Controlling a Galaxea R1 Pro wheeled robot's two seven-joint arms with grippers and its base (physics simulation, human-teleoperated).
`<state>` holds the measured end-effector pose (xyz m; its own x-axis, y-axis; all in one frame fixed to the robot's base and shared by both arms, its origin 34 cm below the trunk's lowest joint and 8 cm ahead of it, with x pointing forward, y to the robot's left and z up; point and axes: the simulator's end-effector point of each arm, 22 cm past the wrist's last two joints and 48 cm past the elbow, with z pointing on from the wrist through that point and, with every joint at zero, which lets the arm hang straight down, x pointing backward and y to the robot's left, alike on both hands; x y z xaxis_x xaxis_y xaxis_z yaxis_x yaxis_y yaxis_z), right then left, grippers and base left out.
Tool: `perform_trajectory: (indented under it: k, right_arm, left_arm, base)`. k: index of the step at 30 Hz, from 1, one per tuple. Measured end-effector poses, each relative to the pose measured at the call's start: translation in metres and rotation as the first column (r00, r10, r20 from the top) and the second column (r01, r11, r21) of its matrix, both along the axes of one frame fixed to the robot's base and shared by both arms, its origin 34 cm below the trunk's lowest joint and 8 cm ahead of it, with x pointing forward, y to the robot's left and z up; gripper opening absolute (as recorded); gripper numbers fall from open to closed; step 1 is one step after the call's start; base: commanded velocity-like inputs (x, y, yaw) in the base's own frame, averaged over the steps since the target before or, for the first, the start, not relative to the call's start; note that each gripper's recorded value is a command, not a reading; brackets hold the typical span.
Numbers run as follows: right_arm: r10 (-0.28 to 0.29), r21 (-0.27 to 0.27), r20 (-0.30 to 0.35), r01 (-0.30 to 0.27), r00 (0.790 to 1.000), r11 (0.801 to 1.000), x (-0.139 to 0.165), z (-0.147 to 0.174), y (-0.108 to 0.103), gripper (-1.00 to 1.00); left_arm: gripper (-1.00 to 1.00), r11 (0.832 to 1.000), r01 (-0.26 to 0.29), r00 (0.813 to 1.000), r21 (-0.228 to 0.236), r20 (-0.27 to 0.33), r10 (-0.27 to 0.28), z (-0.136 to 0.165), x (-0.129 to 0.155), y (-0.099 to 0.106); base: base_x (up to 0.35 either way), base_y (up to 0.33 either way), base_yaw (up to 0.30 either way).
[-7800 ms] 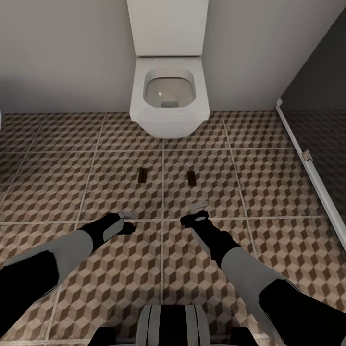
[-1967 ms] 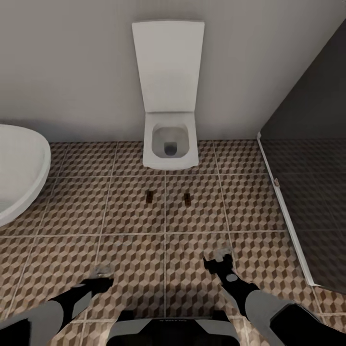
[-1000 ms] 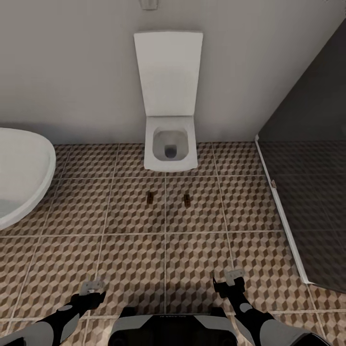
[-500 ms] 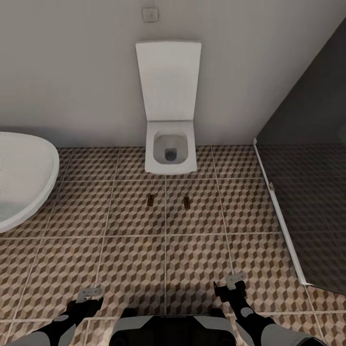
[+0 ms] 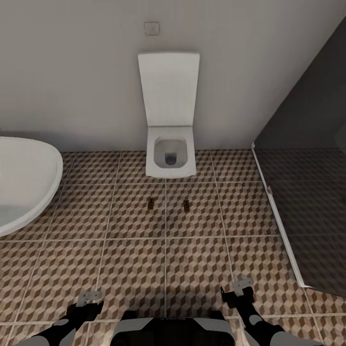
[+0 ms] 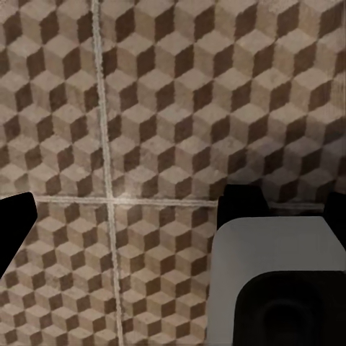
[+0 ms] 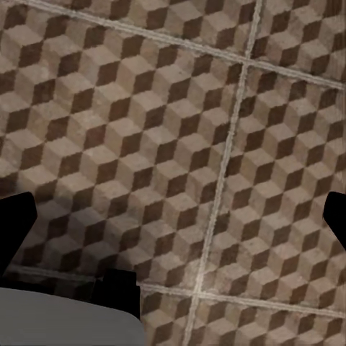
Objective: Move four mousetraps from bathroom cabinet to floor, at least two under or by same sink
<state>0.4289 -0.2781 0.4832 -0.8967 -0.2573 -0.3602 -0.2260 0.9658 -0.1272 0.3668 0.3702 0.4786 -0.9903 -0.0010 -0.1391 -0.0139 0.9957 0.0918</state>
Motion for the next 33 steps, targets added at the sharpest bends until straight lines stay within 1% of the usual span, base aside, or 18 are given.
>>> perform_trajectory:
  k: [7,33]
  right_arm:
    - [0.0,0.005,0.027,0.0,1.0,1.0,0.002,0.013,0.0,1.0]
    - [-0.001,0.012,0.063,0.0,0.998,1.0,0.007,0.05,0.005,1.0]
  left_arm:
    - [1.0,1.0,0.0,1.0,0.0,0.01,0.0,0.01,0.002,0.0]
    - [1.0,1.0,0.0,0.999,-0.005,0.05,0.001,0.045,0.013,-0.004]
  base:
    - [0.0,0.0,0.0]
    - [0.0,0.0,0.0]
